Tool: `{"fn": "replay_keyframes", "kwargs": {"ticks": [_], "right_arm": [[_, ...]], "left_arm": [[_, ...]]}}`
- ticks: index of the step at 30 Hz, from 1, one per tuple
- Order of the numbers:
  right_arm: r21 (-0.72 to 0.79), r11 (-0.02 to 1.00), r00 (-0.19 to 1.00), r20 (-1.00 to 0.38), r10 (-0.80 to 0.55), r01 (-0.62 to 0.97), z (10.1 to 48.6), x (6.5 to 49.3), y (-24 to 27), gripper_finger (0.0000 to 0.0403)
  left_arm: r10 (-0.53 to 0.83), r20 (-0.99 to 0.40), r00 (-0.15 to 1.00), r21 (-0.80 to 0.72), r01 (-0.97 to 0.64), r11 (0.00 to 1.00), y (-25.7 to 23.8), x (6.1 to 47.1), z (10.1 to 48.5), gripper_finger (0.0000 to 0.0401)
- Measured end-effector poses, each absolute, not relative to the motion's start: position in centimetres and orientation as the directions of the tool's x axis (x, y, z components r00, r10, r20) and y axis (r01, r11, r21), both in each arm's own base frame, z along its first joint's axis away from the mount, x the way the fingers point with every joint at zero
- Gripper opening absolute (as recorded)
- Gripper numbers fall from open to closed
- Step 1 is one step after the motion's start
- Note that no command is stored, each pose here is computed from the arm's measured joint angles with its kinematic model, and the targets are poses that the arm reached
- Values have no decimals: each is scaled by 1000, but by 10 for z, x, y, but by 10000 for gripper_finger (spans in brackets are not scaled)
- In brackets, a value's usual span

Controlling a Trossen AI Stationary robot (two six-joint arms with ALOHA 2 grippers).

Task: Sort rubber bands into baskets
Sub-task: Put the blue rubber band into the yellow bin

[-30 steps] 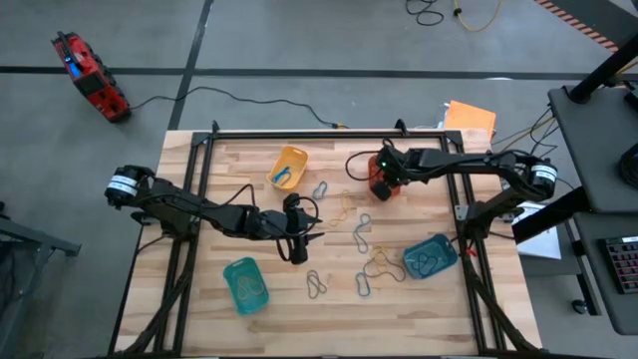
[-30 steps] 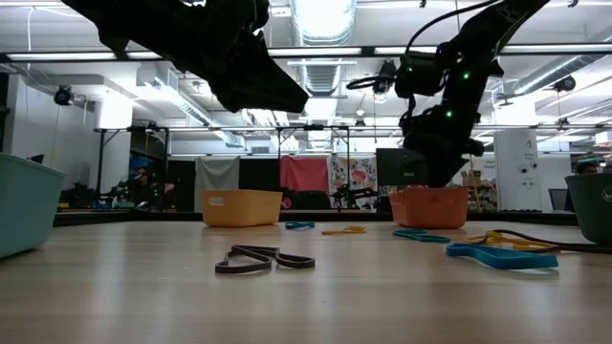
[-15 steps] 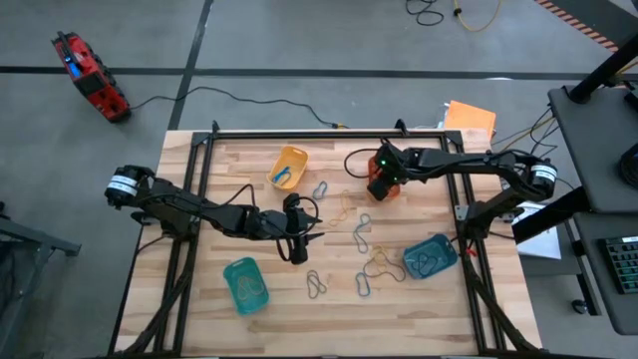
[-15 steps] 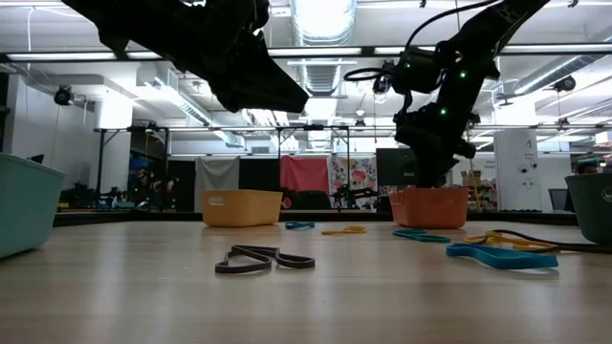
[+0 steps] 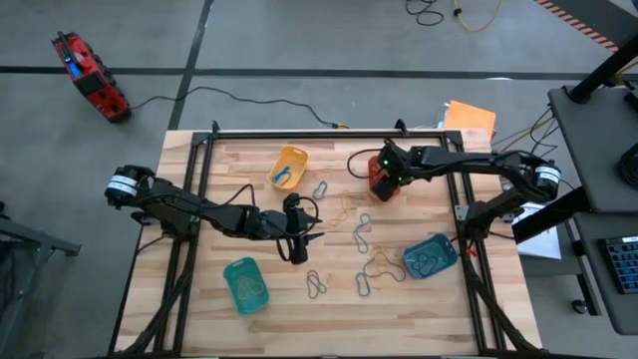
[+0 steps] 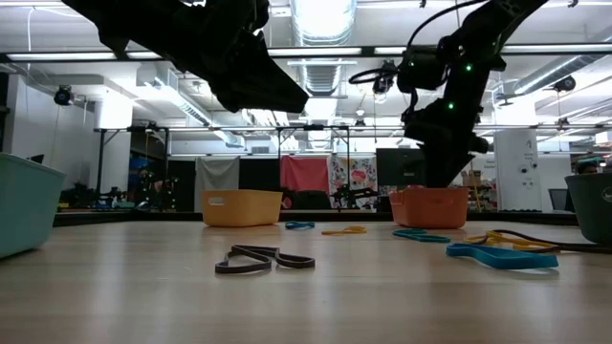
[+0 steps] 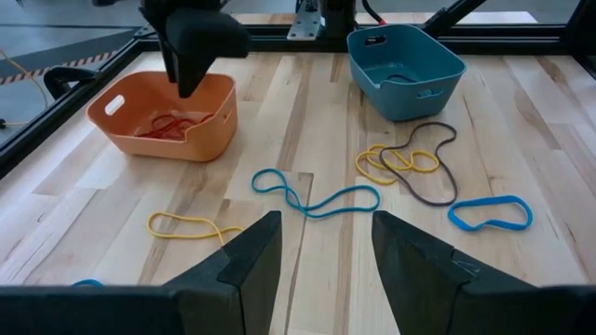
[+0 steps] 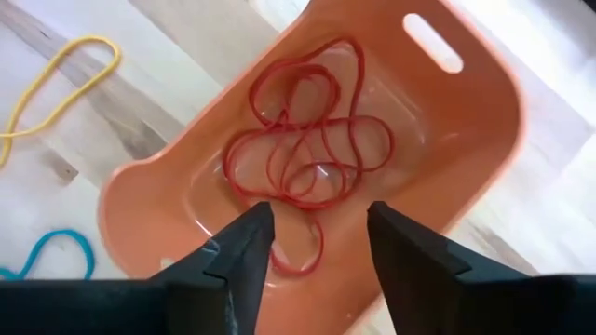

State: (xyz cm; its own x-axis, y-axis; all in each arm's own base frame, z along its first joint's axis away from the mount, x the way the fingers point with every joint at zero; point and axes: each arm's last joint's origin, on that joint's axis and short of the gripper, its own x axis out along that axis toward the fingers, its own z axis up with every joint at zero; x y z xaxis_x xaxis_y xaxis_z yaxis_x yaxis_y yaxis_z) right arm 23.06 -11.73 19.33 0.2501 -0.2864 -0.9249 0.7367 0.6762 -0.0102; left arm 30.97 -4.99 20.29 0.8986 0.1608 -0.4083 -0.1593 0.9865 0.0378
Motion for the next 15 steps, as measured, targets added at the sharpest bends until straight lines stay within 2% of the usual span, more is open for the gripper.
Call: {"fn": "replay_keyframes", "kwargs": {"ticks": [6,15], "right_arm": [[5,675,268,-920,-287,738,215,235,-114,184],[78,822,449,-864,-226,564,244,247,-60,185]], "left_arm": [[161,-409,898,38,-159,987,-50,310,203,152],[160,-415,895,33,-161,986,-50,309,202,152]]}}
